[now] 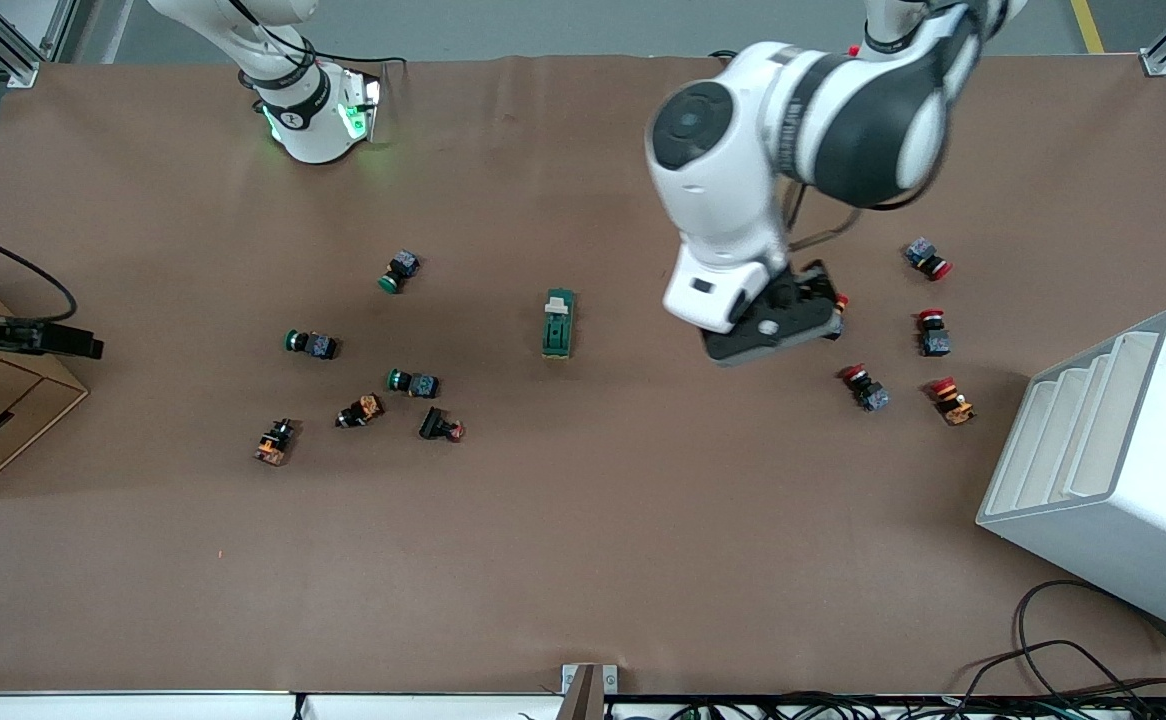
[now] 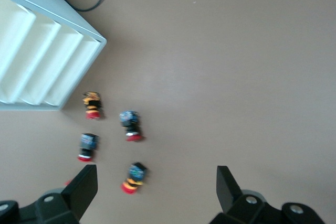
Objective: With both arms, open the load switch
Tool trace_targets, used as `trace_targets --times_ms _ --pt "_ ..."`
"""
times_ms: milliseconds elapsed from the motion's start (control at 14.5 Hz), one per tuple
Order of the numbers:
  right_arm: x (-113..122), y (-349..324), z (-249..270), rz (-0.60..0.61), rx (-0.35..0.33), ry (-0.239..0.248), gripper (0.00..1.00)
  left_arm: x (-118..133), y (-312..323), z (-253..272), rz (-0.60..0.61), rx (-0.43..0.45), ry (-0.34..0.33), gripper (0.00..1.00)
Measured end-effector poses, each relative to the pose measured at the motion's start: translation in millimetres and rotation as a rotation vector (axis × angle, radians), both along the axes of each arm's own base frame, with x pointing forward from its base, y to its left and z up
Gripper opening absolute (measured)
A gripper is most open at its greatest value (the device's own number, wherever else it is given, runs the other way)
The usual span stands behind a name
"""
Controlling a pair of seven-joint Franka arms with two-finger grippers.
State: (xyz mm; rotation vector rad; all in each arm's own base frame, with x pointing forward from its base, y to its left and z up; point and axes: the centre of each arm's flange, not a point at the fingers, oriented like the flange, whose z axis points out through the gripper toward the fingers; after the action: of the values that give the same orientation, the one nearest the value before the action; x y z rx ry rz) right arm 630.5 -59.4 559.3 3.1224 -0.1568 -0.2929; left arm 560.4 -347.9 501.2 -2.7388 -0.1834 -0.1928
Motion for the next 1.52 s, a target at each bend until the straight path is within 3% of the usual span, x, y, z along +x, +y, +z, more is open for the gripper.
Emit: trace_targets --times_ms 345,483,759,966,1517 --pt "-7 13 4 0.021 0.01 0.052 1.0 23 86 60 -0.081 -0.122 0.083 1.0" --pt "-13 14 18 0.022 0.014 0.045 1.0 20 120 90 -0.123 -0.194 0.106 1.0" --pt "-33 17 48 0.028 0.02 0.007 1.0 0 193 135 -0.18 -0.251 0.194 1.0" --pt "-61 38 55 0.064 0.018 -0.033 1.0 -18 244 146 -0.255 -0.297 0.249 1.0" --pt "-123 35 104 0.058 0.02 -0.077 1.0 -73 275 141 -0.239 -0.331 0.259 1.0"
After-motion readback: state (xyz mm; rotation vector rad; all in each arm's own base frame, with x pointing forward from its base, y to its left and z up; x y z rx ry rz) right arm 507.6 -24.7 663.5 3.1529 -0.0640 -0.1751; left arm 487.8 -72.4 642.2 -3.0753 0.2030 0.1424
